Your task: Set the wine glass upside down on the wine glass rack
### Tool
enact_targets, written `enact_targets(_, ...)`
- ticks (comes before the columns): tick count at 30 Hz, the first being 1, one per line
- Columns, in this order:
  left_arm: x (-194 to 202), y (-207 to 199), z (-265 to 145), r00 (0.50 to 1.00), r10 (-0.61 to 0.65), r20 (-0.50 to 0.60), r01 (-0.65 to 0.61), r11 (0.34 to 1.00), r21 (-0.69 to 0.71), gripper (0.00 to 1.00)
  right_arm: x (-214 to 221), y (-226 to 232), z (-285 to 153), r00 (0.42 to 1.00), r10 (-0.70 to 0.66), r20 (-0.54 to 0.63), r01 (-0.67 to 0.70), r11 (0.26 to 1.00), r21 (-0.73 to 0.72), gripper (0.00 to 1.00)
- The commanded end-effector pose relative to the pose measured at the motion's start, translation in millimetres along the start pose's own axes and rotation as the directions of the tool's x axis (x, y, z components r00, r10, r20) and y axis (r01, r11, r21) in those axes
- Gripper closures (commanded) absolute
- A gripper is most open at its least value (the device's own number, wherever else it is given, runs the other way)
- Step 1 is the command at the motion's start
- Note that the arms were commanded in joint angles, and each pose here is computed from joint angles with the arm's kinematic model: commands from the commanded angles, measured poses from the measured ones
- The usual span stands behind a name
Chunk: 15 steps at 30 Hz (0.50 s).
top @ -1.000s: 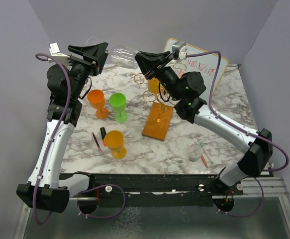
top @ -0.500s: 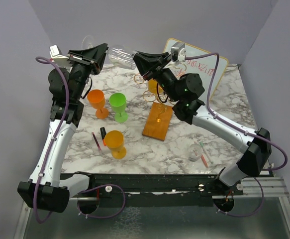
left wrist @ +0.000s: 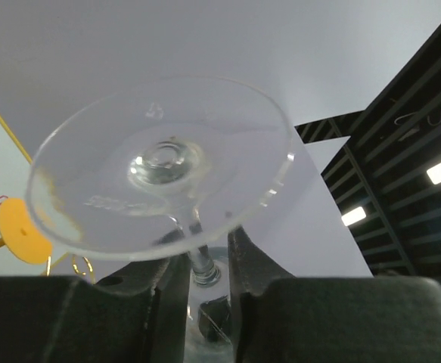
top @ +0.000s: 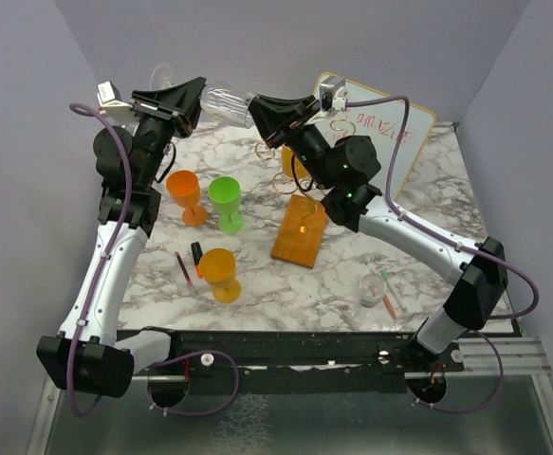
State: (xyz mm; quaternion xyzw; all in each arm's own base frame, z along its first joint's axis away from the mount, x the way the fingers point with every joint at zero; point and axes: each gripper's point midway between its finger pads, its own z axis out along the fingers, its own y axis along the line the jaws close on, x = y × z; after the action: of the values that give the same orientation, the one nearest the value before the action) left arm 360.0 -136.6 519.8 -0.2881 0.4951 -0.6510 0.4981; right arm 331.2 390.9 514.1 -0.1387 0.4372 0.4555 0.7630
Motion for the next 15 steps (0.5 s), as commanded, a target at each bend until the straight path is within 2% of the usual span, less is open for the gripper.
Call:
enact_targets(1, 21, -17, -6, 0.994, 0.015, -0.105, -0.008, 0.998, 0.068, 0.88, -8, 7, 8, 0.999, 0.037, 0.024, -0.037, 0.999, -0.008, 0.99)
enact_targets(3, 21, -18, -7, 0.995, 0.027, -0.1, -0.02, 0.997, 0.071, 1.0, -8, 7, 7, 0.999, 0.044, 0.016, -0.044, 0.999, -0.004, 0.99)
enact_targets(7, 20, -16, -6, 0.993, 0.065, -0.095, -0.058, 0.995, 0.075, 1.0, -6, 6, -2, 0.998, 0.058, -0.008, -0.058, 0.998, 0.011, 0.95)
enact_targets(9, 21, -17, -6, 0.991, 0.086, -0.098, -0.078, 0.994, 0.082, 1.0, -9, 6, -5, 0.998, 0.055, -0.027, -0.054, 0.998, 0.019, 0.88)
enact_targets(15, 18, -37, -7, 0.977, 0.2, -0.072, -0.189, 0.972, 0.142, 1.0, -26, 9, -30, 0.998, 0.04, -0.051, -0.039, 0.999, 0.026, 0.53)
